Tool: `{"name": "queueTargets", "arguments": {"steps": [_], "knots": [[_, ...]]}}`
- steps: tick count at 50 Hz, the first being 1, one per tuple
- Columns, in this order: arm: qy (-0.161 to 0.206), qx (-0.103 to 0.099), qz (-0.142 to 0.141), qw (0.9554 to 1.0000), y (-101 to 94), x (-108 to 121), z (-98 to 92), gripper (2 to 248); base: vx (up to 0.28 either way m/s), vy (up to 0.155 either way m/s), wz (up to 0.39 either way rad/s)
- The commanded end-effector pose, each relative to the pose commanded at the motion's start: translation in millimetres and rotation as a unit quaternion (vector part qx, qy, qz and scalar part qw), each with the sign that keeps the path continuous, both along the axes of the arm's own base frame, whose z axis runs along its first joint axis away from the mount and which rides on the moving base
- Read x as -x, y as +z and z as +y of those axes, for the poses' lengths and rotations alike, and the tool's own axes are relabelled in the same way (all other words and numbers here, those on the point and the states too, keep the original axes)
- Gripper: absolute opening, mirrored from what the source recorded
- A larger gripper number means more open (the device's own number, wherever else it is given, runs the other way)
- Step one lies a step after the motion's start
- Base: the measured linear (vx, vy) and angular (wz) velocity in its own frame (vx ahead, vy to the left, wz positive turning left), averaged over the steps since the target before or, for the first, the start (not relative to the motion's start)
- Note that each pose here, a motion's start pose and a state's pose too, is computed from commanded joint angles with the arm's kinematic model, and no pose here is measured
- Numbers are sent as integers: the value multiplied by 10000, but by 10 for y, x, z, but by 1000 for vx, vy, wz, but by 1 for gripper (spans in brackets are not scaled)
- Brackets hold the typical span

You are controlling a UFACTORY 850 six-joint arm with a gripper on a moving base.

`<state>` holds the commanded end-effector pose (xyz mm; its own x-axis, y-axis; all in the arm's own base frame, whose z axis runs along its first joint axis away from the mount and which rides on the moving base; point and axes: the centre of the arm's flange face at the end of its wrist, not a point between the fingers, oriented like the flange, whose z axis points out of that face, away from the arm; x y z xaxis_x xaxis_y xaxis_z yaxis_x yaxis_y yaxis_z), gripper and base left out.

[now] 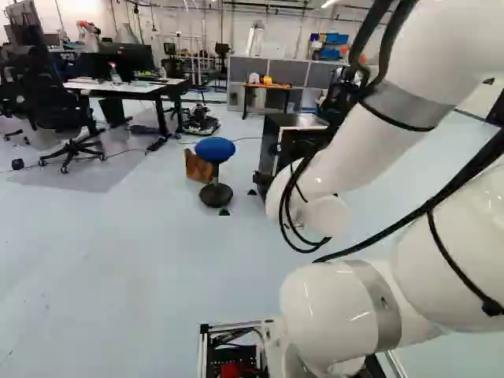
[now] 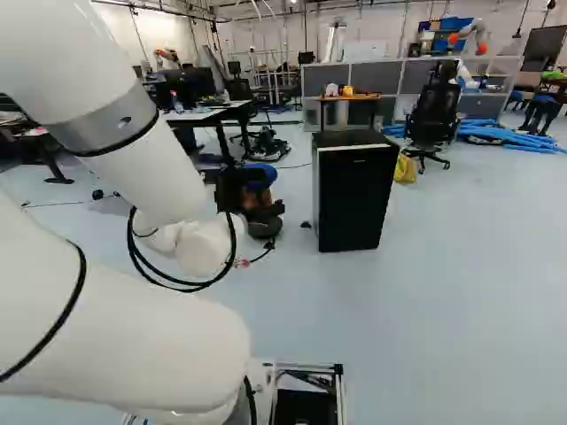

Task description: Grab a drink from the fridge

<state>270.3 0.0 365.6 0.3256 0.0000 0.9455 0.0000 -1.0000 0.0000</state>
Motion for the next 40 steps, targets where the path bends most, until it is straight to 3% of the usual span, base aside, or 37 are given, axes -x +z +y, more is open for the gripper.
{"name": "queueTargets", "arguments": {"steps": [40], "knots": [[0, 0, 0, 10000, 0, 0, 0, 247, 27, -1, -1]]}}
